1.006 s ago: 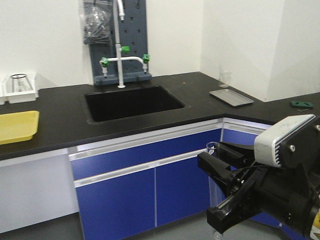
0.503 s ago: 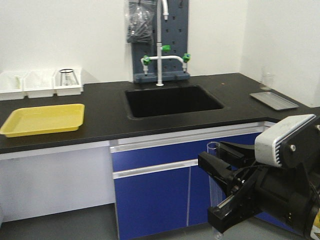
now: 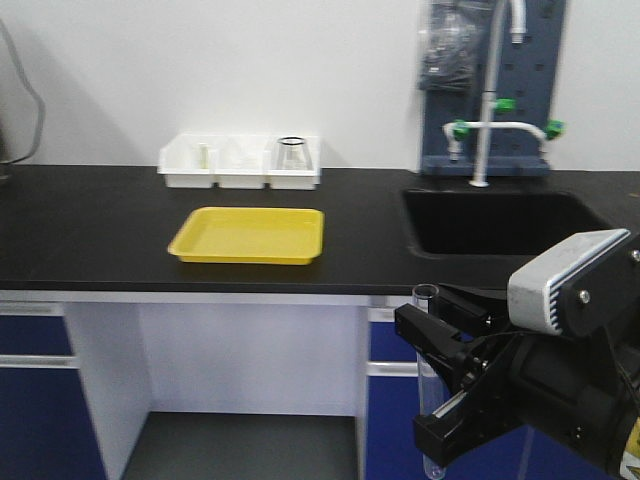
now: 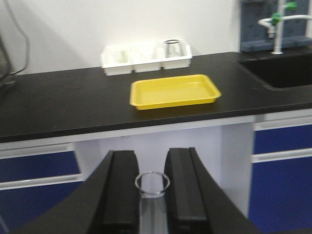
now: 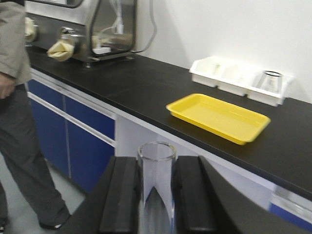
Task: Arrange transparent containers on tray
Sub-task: 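Drive the base to the counter with the yellow tray, holding both tubes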
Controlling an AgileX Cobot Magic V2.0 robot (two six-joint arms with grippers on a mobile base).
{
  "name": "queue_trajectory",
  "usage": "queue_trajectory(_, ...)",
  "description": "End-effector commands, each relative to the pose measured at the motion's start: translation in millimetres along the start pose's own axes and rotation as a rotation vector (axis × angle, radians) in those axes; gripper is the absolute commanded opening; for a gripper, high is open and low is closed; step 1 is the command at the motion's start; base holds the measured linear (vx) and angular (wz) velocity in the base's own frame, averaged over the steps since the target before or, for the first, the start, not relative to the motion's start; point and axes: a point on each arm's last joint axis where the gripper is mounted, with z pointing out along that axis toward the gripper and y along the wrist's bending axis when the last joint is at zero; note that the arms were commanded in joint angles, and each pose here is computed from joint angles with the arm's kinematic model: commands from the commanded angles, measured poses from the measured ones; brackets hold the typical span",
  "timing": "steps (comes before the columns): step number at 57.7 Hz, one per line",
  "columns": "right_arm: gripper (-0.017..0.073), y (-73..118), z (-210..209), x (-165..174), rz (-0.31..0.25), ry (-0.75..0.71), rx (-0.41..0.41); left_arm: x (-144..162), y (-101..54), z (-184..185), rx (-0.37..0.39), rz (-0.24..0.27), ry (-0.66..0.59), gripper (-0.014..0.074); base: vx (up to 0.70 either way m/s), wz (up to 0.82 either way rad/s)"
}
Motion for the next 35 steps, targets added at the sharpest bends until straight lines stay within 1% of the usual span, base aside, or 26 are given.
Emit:
queue_trajectory(1,-0.0011,1.7,-5.8,-20.0,-0.004,-0.110,-0.027,-12.4,-4.3,-1.9,0.047,-0.007,-0.070,-0.0003,0.21,0.55)
queue_trajectory(17,-0.0011,1.8,-5.9,-20.1,-0.004,-0.111,-0.028,-12.4,-4.3,-1.9,0.047,-0.007,-0.070,-0.0003,0.24,0.42)
queue_trajectory(35,-0.0011,1.8,-5.9,-20.1,-0.004,-0.111,-0.028,-12.4,-4.3,-1.9,0.047,-0.007,-0.070,-0.0003,0.34,0.13)
